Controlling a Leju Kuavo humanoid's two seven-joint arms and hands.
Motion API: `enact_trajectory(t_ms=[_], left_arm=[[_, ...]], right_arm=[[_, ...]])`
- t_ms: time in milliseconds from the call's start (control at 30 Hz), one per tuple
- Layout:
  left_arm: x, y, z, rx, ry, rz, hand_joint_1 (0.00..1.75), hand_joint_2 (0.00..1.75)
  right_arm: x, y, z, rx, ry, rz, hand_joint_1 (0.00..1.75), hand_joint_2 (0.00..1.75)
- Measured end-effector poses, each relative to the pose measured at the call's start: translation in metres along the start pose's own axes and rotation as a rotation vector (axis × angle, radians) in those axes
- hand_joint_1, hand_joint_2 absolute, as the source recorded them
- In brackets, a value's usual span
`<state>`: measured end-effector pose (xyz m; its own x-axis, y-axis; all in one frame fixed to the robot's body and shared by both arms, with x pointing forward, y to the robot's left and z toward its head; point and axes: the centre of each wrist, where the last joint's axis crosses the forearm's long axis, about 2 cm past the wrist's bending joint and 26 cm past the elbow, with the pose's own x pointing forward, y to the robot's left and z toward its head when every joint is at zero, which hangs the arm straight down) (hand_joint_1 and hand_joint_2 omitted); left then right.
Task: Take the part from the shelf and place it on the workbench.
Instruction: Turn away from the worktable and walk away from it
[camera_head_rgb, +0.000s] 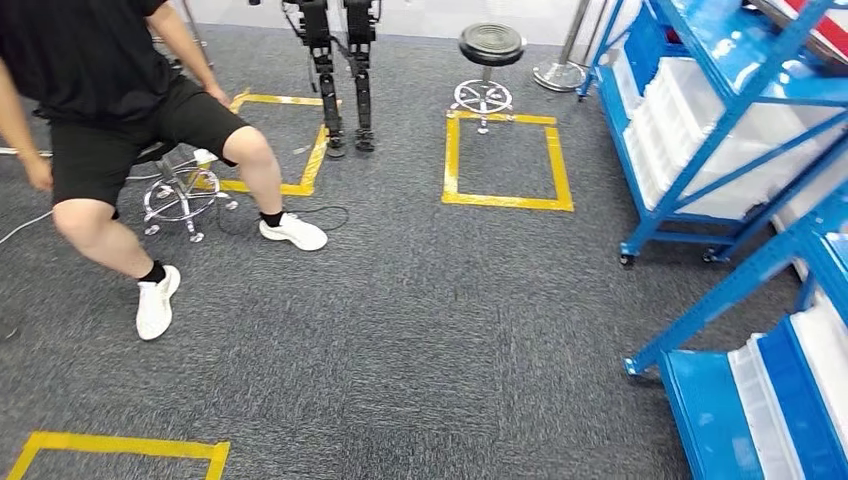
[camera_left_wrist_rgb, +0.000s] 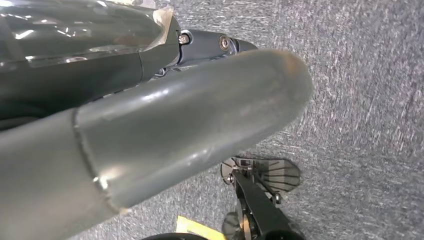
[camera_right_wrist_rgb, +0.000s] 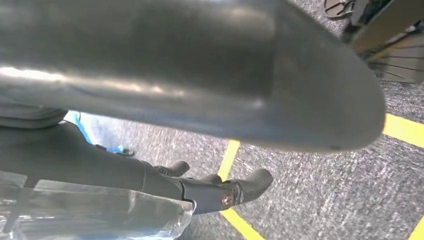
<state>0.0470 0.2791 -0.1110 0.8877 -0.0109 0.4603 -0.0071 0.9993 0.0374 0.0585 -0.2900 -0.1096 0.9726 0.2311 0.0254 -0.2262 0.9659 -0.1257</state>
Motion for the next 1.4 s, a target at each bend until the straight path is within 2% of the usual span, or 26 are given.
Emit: enact_trajectory(t_ms=[1400], left_arm=[[0.0063,-0.0066,-0.0018,-0.002,-0.01,-0.001,0.0,0.0]], right_arm=[[-0.0001,-0.0022,-0.0002,-0.01,0.002,0.011,0.0,0.0]])
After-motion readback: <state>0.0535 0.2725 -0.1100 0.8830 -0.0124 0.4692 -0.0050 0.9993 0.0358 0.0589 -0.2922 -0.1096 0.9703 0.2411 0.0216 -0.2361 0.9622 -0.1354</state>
